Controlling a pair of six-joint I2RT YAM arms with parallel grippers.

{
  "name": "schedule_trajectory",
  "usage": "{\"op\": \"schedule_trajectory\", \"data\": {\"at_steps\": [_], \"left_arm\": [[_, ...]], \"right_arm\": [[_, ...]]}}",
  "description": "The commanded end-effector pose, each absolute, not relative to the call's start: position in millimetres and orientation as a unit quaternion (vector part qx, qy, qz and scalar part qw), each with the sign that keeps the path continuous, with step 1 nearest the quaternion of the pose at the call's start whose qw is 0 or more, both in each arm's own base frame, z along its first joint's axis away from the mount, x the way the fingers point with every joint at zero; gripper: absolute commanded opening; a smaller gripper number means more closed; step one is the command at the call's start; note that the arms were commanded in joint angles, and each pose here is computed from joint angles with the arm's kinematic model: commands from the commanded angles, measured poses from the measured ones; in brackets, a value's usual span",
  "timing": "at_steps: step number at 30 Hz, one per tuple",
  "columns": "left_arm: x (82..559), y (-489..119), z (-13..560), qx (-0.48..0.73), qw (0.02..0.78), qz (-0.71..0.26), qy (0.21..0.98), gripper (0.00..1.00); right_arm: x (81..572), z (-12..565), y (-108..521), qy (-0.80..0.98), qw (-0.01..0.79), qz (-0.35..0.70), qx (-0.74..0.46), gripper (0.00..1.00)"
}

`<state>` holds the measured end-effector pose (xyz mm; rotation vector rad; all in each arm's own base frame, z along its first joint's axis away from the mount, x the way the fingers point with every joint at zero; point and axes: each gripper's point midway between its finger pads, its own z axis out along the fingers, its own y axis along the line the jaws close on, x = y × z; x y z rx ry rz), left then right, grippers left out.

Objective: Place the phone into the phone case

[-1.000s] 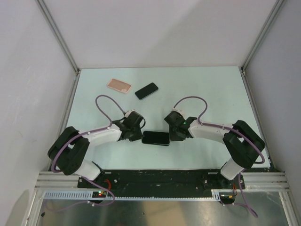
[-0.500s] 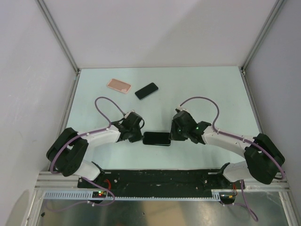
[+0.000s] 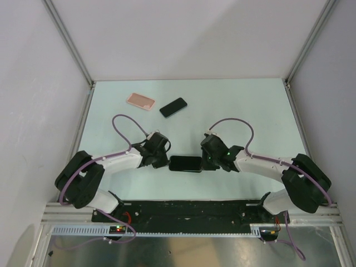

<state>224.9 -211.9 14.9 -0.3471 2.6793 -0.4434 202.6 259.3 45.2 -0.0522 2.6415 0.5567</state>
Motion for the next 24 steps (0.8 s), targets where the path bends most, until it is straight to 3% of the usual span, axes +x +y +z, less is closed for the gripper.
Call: {"op": "schedule_trajectory", "data": {"at_steps": [1,18,24], "left_arm": [[223.8,-219.2,19.7,-0.129,0.196,-0.179,0.955,0.00],[222.5,-219.0,16.0,-0.129,0.190,-0.176,0.957,0.00],[221.6,-218.4,15.1,-0.129,0.189,-0.175,0.958,0.00]], "right_arm": [[207.2,41.0,256.6,0.955,0.229,0.186,-0.007,0.07],[206.8,22.6,256.4,0.961,0.220,0.166,-0.016,0.10],[203.8,9.6,252.3,0.966,0.213,0.144,-0.020,0.01]]}}
